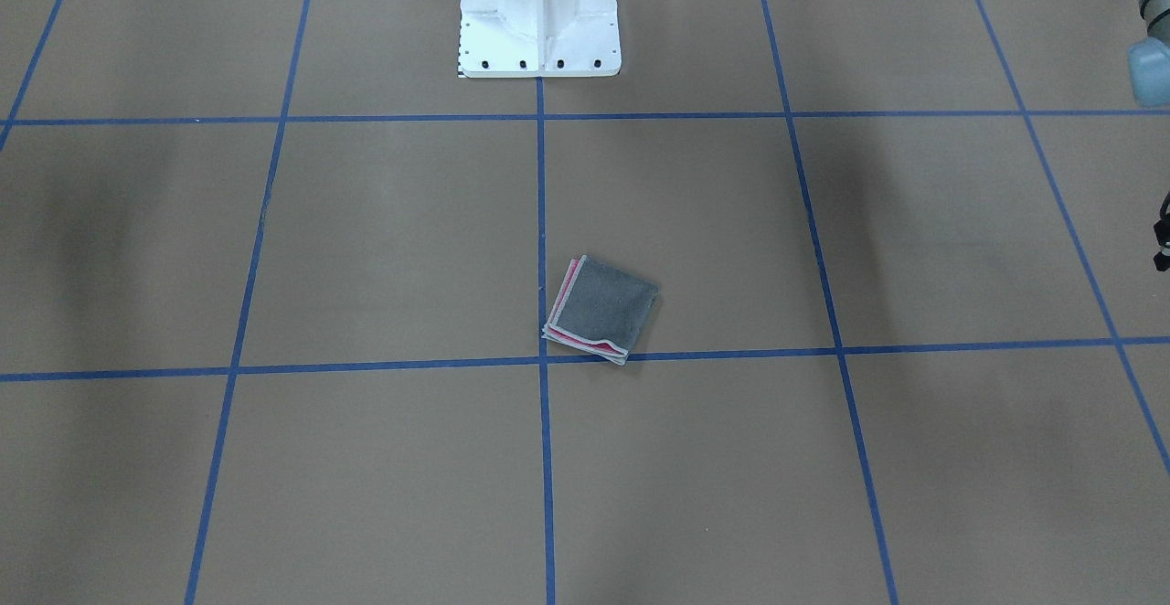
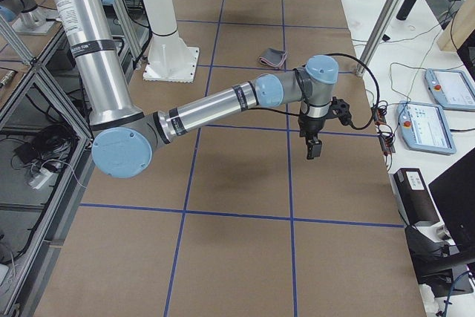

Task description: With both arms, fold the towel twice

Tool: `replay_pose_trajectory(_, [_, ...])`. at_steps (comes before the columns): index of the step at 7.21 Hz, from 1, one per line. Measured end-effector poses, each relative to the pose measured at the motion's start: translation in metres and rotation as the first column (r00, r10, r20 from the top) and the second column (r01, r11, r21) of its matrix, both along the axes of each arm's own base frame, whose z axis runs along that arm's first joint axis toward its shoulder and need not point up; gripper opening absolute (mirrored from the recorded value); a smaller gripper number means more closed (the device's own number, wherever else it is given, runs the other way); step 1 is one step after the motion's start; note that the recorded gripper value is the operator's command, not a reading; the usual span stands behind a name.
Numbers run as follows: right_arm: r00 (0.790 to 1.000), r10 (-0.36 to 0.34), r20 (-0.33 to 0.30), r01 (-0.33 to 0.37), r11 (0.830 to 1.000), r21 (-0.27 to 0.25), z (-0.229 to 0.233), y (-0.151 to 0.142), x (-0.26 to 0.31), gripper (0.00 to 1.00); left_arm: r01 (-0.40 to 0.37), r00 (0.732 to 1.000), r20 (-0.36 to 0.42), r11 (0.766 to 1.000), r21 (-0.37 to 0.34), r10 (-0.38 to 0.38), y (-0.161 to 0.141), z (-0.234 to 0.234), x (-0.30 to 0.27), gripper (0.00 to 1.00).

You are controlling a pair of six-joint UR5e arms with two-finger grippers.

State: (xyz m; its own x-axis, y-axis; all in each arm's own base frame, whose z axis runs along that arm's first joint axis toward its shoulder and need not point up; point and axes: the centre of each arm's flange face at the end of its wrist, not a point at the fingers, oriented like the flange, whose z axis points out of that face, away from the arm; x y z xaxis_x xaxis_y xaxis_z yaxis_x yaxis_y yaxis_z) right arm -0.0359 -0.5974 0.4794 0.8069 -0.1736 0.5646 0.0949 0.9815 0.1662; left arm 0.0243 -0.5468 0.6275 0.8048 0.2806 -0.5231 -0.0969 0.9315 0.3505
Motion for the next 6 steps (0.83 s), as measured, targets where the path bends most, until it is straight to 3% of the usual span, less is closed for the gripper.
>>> replay_pose_trajectory(2, [1.0, 0.0, -0.025, 0.0, 1.0, -0.024, 0.016, 0.01, -0.001, 1.0, 0.006, 1.0, 0.021, 1.0, -0.001, -0.006, 0.008, 0.01, -0.006, 1.0])
replay_pose_trajectory(4, [0.998, 0.036, 0.047, -0.032, 0.996, -0.083, 0.043, 0.036, 0.032, 1.0, -0.007, 0.996, -0.085, 0.999, -0.048, 0.003, 0.032, 0.01, -0.019, 1.0])
replay_pose_trajectory(6, [0.991, 0.066, 0.119, -0.053, 0.993, -0.108, 0.065, 0.068, 0.072, 1.0, 0.003, 0.991, -0.131, 0.992, -0.123, -0.02, 0.042, 0.0, -0.04, 1.0])
